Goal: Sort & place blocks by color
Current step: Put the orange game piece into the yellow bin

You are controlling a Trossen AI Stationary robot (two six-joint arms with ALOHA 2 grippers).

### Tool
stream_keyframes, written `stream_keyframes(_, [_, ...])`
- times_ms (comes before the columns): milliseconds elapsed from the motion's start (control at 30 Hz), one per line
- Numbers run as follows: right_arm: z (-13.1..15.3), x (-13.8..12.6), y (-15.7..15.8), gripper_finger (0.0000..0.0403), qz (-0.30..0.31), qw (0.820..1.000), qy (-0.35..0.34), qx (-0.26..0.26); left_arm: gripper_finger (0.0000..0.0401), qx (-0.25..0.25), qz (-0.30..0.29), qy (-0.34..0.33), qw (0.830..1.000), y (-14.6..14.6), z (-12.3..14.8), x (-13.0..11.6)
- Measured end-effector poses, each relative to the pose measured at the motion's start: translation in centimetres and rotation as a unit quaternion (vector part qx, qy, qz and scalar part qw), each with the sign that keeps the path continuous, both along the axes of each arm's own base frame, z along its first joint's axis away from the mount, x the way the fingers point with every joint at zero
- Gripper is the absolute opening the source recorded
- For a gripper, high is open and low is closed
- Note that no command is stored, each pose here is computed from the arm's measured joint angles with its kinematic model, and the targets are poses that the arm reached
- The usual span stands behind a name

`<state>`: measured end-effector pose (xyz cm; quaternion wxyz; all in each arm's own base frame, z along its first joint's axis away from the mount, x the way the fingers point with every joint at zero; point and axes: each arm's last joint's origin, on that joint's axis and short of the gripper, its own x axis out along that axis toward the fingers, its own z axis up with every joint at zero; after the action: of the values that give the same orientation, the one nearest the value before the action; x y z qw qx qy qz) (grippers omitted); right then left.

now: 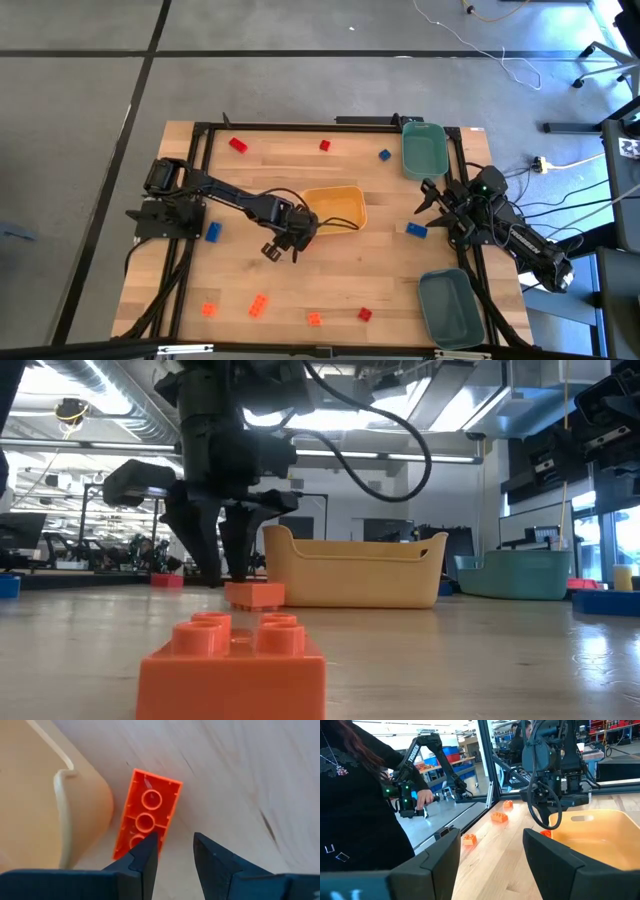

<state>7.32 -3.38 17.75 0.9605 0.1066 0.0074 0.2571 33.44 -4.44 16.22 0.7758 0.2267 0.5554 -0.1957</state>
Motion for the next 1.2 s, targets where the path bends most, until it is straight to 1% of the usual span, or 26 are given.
stream_keyframes(200, [0.0,0.0,0.0,0.0218,0.0,1.0,0.0,0.0,0.0117,0.01,0.003,-0.01,1.0,0.1,-0.1,0.1])
stream_keyframes(367, [0.0,0.0,0.0,0.0218,0.0,1.0,0.0,0.0,0.0117,-0.004,0.002,-0.01,1.0,0.3,0.0,0.2])
stream_keyframes(633, [0.0,0.0,0.0,0.0218,0.0,1.0,0.0,0.0,0.0117,-0.002,-0.004,-0.01,1.0,0.6,-0.1,0.2])
stream_keyframes(867, [0.0,0.0,0.0,0.0218,0.0,1.0,0.0,0.0,0.0117,-0.001,-0.004,0.002,1.0,0.6,-1.4,0.6])
stream_keyframes(1133, [0.0,0.0,0.0,0.0218,0.0,1.0,0.0,0.0,0.0116,-0.003,-0.001,-0.01,1.0,0.5,-1.3,0.9])
stream_keyframes(1200, [0.0,0.0,0.0,0.0218,0.0,1.0,0.0,0.001,0.0109,-0.003,-0.002,-0.01,1.0,0.5,-1.4,0.9])
